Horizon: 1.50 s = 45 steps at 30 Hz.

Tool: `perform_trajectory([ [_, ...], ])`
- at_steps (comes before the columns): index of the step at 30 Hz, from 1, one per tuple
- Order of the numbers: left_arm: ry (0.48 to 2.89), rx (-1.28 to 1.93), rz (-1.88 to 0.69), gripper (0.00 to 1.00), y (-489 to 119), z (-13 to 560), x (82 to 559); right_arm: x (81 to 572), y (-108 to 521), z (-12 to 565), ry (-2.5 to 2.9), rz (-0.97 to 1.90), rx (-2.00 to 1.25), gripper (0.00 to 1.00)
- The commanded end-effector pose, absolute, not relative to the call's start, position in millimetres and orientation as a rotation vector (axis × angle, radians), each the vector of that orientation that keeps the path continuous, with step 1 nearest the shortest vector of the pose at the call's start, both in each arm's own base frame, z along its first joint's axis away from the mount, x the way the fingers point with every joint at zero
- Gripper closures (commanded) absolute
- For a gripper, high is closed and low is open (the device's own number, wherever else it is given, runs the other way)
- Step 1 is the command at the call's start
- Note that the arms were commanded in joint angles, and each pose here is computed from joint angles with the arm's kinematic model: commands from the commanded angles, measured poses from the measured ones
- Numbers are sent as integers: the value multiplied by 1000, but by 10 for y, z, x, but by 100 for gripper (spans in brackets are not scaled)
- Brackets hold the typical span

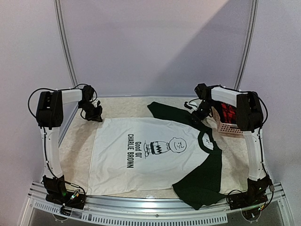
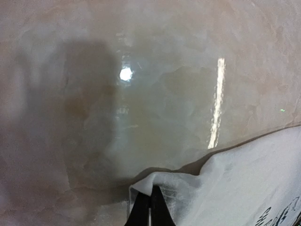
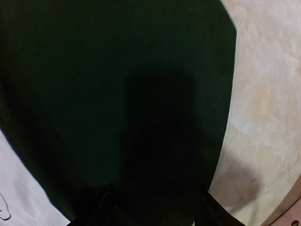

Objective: Fold and stack the mixed laundry pile
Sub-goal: Place the flattened T-shirt at the center of the board, then adjust the flattened T-shirt at the center of the board.

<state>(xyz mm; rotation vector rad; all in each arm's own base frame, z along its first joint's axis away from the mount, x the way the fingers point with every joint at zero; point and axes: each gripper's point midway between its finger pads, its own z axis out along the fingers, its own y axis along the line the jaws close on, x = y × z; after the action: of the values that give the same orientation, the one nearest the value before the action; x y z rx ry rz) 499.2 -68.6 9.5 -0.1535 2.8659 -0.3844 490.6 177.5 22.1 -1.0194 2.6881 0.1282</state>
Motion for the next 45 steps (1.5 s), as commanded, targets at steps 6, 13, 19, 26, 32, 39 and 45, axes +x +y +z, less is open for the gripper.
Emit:
perform_trajectory([
  [6, 2805, -87, -287, 100, -876, 524, 4785, 4354, 1256, -304, 2902, -98, -1083, 76],
  [13, 2815, -39, -323, 100, -1068, 902, 4182, 3274, 1299, 4, 2971, 64, -1168, 84],
  [19, 2804, -4, -324, 100, -1080, 1030, 3882, 2693, 1623, 513, 2887, 348, -1362, 67],
  [26, 2800, 6, -309, 100, -1071, 1006, 3947, 3973, 1640, 1451, 2623, 260, -1066, 59],
  [32, 2775, 14, -352, 100, -1128, 1057, 3959, 4944, 1660, 1133, 2591, 177, -848, 59],
  [39, 2753, 39, -340, 100, -1101, 1222, 3895, 5014, 1902, 441, 2726, 383, -831, 53],
  [45, 2757, 22, -347, 100, -1103, 1180, 3883, 4809, 1923, 224, 2780, 458, -865, 54],
])
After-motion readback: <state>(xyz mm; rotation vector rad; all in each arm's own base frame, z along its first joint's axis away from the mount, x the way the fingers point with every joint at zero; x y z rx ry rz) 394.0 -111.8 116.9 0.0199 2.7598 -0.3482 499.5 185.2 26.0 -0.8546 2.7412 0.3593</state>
